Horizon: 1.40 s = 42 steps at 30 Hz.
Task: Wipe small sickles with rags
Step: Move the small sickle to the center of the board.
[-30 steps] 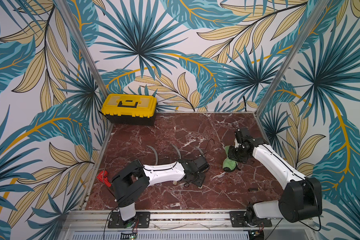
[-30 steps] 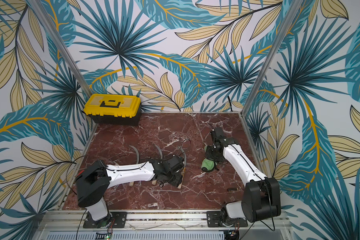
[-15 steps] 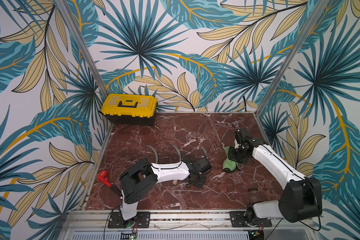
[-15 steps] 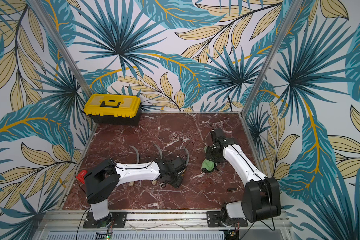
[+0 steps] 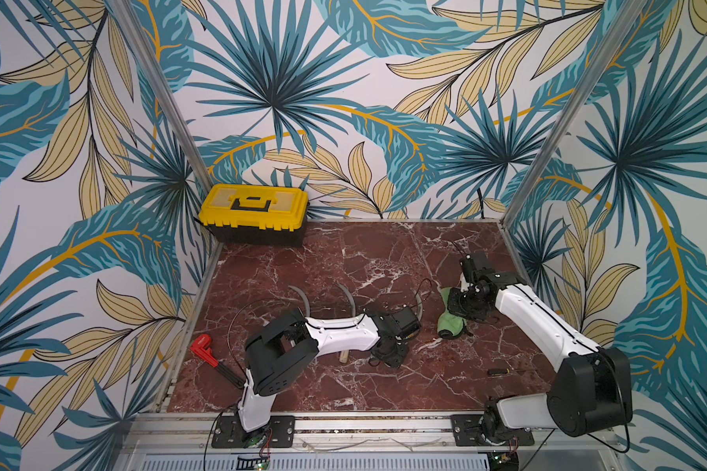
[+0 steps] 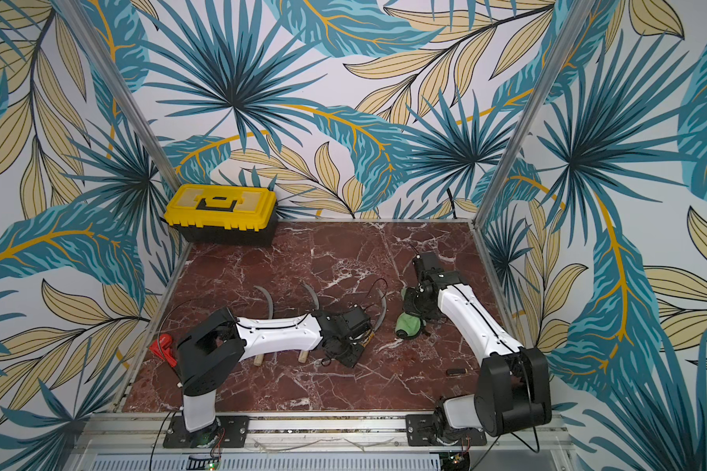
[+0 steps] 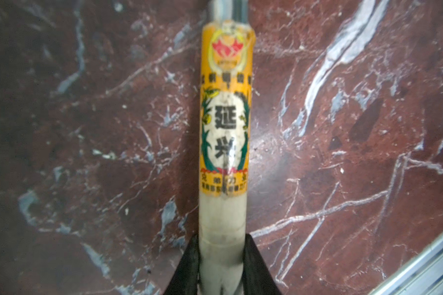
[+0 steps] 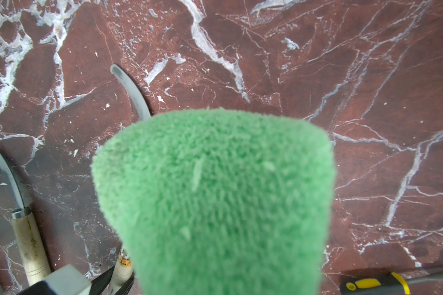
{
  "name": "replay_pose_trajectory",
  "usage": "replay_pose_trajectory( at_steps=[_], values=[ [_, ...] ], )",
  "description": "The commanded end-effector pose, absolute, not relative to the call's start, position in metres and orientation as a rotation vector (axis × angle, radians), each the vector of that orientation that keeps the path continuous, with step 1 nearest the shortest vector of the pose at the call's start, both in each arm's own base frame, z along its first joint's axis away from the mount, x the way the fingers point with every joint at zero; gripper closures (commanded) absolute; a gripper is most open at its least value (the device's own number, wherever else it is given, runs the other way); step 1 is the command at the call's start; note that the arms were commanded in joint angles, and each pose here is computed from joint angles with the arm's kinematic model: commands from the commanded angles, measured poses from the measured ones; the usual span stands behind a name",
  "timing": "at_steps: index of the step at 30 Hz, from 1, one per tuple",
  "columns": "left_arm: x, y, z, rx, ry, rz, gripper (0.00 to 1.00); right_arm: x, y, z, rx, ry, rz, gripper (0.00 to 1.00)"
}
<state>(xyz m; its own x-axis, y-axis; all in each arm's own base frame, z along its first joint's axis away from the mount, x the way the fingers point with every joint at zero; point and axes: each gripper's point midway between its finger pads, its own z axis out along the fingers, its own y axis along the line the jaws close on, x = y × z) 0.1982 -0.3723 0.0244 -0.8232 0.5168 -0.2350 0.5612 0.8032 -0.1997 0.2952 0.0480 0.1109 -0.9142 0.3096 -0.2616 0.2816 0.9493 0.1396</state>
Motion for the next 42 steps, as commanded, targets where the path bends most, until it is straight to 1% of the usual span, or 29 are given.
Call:
replay_pose_trajectory(
  at_steps=[1,9,16,19,22,29,37,42],
  values=[
    [0.219,-0.373,0.026,0.886,2.790,-0.377,0.85,0.295,0.045,0.108,0.434,2.833,0.112,0.76],
    [0.268,-0.391,0.029,0.986,2.700,-0.399,0.85,0.301,0.039,0.114,0.439,2.833,0.079,0.76],
    [0.293,-0.413,0.025,1.069,2.636,-0.406,0.84,0.304,0.037,0.112,0.449,2.843,0.075,0.76],
    [0.298,-0.418,0.024,1.083,2.625,-0.409,0.83,0.305,0.037,0.111,0.447,2.849,0.072,0.76],
    [0.300,-0.419,0.023,1.090,2.619,-0.408,0.79,0.306,0.036,0.111,0.446,2.850,0.072,0.76],
    [0.305,-0.417,0.025,1.088,2.607,-0.391,0.64,0.307,0.038,0.112,0.440,2.854,0.079,0.75],
    [0.309,-0.404,0.020,1.072,2.596,-0.330,0.59,0.302,0.040,0.115,0.442,2.858,0.105,0.75],
    [0.305,-0.394,0.026,1.024,2.543,-0.379,0.57,0.297,0.041,0.119,0.448,2.851,0.126,0.75]
  ],
)
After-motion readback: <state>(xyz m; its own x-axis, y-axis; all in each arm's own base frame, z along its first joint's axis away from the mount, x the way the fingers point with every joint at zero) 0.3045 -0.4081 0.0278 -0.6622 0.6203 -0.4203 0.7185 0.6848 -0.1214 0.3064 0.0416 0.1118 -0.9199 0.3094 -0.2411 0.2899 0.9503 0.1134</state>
